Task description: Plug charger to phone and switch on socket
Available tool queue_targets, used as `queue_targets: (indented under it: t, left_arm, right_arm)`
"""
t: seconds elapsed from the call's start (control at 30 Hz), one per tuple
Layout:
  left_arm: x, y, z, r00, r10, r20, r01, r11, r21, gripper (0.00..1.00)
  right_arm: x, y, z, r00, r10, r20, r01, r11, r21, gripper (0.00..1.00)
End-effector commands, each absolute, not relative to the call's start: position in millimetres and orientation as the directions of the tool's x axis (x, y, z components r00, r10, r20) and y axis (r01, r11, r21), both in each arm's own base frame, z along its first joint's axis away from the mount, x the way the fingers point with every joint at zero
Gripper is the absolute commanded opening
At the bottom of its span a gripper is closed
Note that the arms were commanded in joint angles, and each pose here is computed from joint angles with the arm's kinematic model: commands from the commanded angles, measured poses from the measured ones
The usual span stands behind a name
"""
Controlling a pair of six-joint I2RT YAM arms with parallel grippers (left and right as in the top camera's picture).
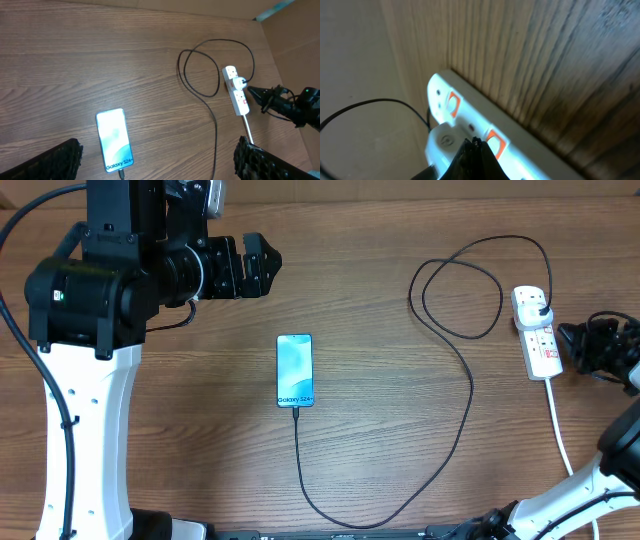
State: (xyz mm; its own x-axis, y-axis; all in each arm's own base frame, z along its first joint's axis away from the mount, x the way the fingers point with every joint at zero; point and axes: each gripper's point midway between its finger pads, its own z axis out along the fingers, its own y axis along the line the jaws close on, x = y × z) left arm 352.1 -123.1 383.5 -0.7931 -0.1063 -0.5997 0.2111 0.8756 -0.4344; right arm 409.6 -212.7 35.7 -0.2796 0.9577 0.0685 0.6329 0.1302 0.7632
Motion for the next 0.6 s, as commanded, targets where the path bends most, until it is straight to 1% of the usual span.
queue_targets:
  t: [0.0, 0.3, 0.57]
  left_arm:
    - [351.6, -121.2, 389.4, -0.78, -0.106, -0.617, 0.218, 0.878, -0.425, 1.0]
    - [351.6, -121.2, 389.4, -0.78, -0.106, -0.617, 0.218, 0.878, -0.425, 1.0]
    - [351.6, -121.2, 389.4, -0.78, -0.106, -0.617, 0.218, 0.878, -0.425, 1.0]
  right_arm:
    - [415.3, -217.2, 38.6, -0.294, 0.954, 0.047, 0.608, 0.149, 0.78, 0.04]
    - [420.0, -210.6, 28.0, -0.321, 0.944, 0.073, 0.591, 0.139, 0.794, 0.04]
    - [423.4, -201.5, 28.2, -0.342, 0.936, 0.08, 0.585, 0.146, 0.798, 0.04]
